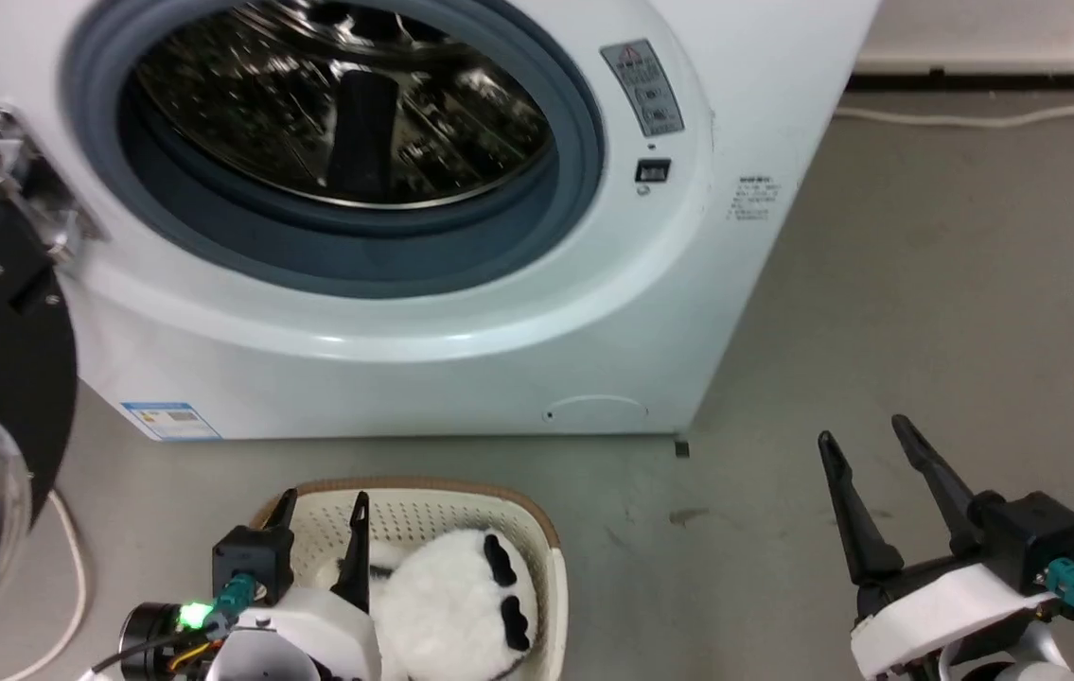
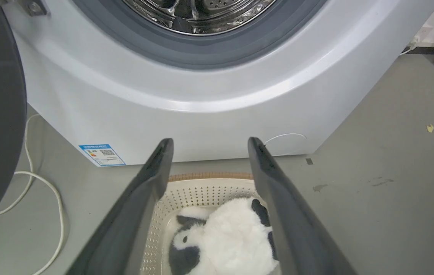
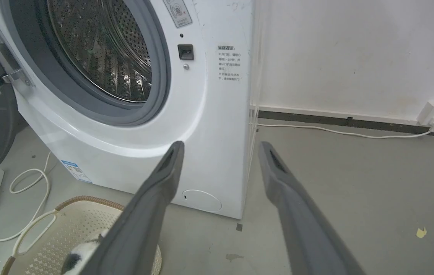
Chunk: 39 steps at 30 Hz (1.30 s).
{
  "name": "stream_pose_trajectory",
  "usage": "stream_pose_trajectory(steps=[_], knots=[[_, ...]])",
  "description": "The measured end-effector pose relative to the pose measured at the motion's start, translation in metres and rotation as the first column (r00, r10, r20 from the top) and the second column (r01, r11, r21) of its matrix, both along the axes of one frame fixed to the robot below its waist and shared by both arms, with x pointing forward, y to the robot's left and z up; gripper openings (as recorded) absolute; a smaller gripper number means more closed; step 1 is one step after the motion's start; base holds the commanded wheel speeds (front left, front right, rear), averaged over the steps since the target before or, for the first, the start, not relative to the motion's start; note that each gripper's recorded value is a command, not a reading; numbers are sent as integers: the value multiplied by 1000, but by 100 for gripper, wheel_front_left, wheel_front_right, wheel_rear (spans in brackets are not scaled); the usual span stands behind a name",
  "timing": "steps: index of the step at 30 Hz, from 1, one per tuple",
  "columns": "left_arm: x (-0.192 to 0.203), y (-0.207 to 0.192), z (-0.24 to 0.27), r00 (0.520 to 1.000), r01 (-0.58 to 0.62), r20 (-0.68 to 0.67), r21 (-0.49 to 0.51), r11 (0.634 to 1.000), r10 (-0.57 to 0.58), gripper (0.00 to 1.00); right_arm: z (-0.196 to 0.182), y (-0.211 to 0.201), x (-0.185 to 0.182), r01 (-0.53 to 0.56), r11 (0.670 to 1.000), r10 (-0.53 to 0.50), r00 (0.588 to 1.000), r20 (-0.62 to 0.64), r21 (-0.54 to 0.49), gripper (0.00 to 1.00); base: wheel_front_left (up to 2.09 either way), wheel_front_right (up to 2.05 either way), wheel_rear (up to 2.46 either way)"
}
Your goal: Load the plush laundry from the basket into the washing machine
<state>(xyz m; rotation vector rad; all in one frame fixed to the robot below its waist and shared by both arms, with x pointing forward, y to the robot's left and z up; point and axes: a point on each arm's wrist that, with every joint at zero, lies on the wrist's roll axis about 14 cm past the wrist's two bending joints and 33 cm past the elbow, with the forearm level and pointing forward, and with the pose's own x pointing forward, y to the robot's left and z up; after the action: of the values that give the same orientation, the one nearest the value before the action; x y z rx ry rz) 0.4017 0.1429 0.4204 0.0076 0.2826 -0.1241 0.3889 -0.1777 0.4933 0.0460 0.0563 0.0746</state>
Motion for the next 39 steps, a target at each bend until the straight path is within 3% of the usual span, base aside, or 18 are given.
stream_pose_trajectory(steps=[20,28,32,36,39], knots=[[25,-12,-96,956,94,-279,17,995,-86,100,-29,-23,10,82,995,-78,995,-59,61,100,0,0,0],[13,-15,-148,877,136,-467,12,991,-115,100,-43,-28,14,102,992,-96,992,-87,73,100,0,0,0],[2,-10,-177,809,151,-578,24,988,-109,100,-51,-31,17,116,990,-107,989,-101,84,100,0,0,0],[-3,-10,-190,780,172,-614,29,985,-118,100,-56,-33,18,124,988,-113,987,-115,89,100,0,0,0],[7,-9,-199,788,195,-602,44,980,-129,100,-60,-37,20,138,986,-126,985,-118,98,100,0,0,0]])
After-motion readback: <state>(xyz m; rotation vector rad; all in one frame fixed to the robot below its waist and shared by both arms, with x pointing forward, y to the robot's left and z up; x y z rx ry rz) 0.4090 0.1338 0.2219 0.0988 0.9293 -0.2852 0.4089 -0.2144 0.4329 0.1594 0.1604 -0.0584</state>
